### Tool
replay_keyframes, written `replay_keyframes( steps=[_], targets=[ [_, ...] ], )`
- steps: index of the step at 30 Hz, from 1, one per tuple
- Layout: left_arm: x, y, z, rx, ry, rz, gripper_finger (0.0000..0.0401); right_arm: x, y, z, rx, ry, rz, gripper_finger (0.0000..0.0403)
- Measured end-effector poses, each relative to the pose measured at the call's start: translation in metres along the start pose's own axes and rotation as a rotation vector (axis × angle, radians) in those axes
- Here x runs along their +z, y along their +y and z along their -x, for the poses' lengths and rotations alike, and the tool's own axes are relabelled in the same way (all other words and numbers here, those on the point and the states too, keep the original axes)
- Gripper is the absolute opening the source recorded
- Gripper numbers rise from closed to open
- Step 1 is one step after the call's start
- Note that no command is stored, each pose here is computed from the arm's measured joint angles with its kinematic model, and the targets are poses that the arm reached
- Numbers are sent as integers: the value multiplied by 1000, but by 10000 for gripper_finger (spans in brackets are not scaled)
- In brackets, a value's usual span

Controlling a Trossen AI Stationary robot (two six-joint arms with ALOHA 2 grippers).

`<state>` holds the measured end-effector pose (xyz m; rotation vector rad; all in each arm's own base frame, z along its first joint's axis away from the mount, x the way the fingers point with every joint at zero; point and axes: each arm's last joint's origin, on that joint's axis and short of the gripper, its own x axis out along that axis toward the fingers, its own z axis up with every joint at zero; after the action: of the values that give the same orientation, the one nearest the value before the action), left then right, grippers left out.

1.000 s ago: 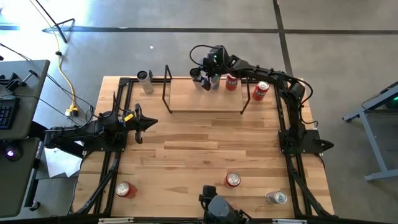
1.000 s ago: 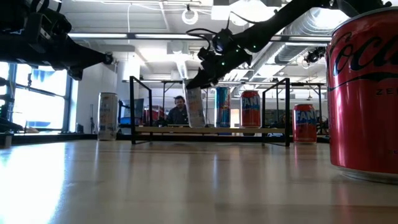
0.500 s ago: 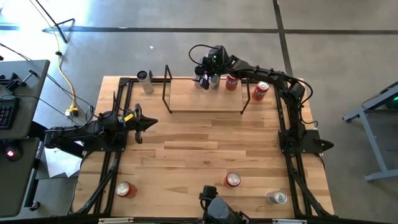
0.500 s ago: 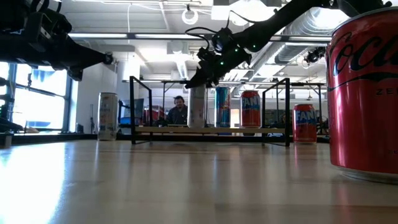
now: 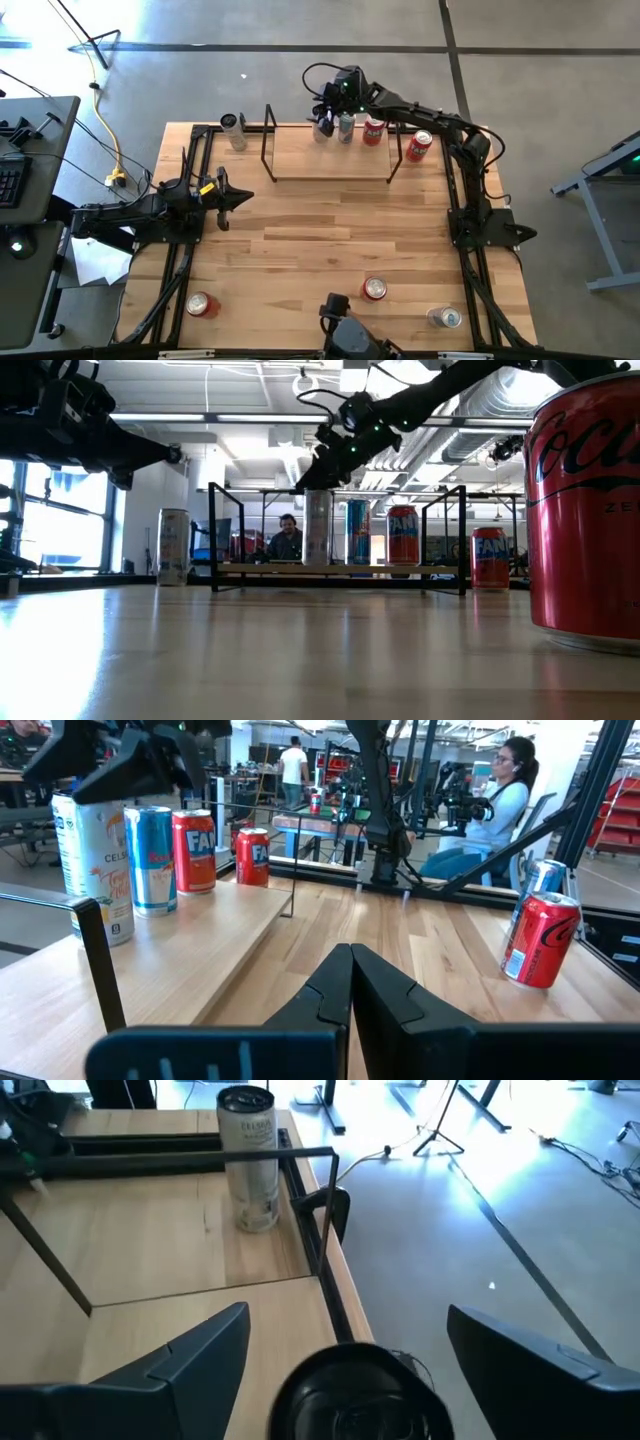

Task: Place canned beverage on shelf
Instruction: Put the right red black soda can on the shelf

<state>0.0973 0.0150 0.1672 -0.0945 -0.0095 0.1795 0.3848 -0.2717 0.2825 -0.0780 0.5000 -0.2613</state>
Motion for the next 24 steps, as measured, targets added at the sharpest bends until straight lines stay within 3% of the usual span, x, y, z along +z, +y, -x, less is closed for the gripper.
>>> replay_keyframes(
  steps=[5, 9, 13, 17, 19, 24],
  targets=[
    [0, 0, 0, 1, -1, 8, 0, 12, 1, 8, 16, 39, -32, 310],
    [1, 1, 0, 33, -8, 8, 0, 24, 5, 12, -10, 61, -24, 260],
    [1, 1, 0, 37, -13, 7, 0, 32, 10, 15, -25, 80, -22, 167],
    [1, 1, 0, 37, -13, 26, 0, 32, 13, 15, -19, 81, -21, 50],
    [1, 1, 0, 37, -13, 27, 0, 32, 12, 15, -18, 87, -17, 14],
    [1, 1, 0, 38, -12, 28, 0, 29, 12, 16, -16, 114, -26, 21]
  ],
)
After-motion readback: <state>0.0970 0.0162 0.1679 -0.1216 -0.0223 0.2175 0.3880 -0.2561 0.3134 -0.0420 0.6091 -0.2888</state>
